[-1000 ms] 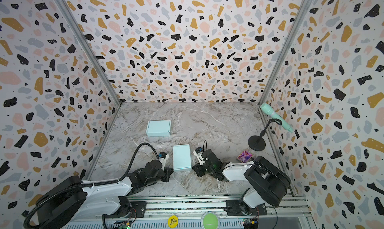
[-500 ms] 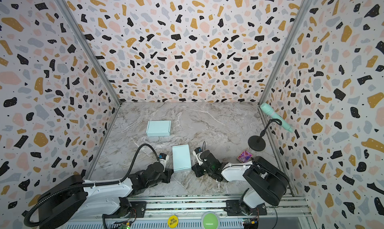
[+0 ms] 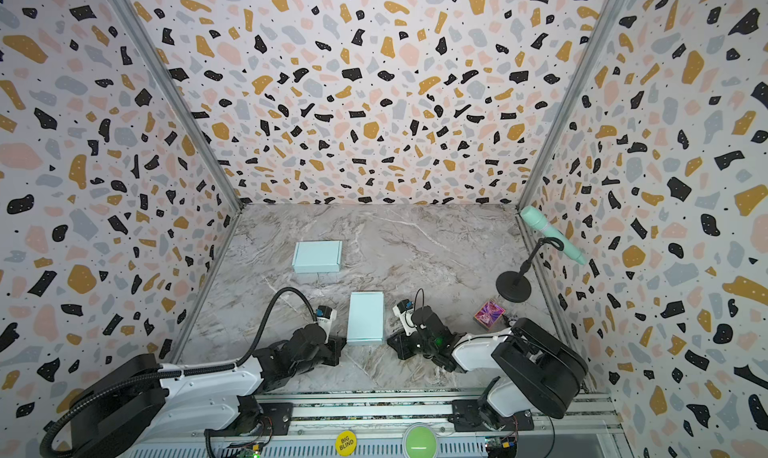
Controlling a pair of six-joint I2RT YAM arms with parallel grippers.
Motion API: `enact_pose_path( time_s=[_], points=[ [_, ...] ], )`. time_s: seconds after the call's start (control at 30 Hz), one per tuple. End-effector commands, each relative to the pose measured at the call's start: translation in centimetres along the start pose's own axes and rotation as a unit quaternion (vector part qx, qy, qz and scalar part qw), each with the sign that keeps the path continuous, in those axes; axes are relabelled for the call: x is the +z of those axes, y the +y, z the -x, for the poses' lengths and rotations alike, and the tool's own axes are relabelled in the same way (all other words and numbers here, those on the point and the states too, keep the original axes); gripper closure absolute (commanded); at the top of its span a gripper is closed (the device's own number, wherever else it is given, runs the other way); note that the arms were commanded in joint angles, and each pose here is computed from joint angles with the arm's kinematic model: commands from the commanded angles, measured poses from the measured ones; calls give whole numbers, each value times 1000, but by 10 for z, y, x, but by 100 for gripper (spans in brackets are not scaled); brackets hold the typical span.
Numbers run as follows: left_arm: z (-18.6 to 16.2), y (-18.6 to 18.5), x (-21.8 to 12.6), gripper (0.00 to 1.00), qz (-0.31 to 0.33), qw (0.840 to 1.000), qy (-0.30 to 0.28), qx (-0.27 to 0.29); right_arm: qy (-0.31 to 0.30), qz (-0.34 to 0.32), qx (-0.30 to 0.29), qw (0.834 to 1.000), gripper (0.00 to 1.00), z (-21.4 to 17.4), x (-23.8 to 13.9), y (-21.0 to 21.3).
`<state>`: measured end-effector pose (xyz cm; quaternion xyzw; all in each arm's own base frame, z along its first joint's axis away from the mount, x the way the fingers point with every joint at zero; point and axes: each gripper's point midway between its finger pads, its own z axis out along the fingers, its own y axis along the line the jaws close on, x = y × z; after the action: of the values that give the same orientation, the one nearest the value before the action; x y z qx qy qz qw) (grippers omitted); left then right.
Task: Fold the paper box
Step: 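Hold the mint box between both grippers, aligning it straight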
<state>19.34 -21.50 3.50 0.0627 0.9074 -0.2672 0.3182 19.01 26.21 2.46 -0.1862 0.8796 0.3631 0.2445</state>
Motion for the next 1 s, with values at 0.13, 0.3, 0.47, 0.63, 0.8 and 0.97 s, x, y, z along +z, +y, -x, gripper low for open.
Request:
enact_pose_path(
  time_s=[0.13,0.3,0.47,0.63,0.8,0.97],
  points=[
    [20,30,-6,89,41,999,-17,7,-16,-24,-16,999,85,27,-1,-14],
    [45,21,3,89,34,999,-24,20,-23,-26,-32,999,85,49,11,-12],
    [49,17,24,90,33,999,-7,42,-26,-24,-40,999,85,58,18,-11],
    [53,2,34,90,-3,999,-8,43,-28,-15,-45,999,85,65,24,-7],
    [55,-7,37,90,-24,999,-7,45,-24,-6,-49,998,85,63,30,-1],
    [52,-11,39,90,-39,998,-1,42,-25,5,-45,999,85,60,33,4]
  ],
)
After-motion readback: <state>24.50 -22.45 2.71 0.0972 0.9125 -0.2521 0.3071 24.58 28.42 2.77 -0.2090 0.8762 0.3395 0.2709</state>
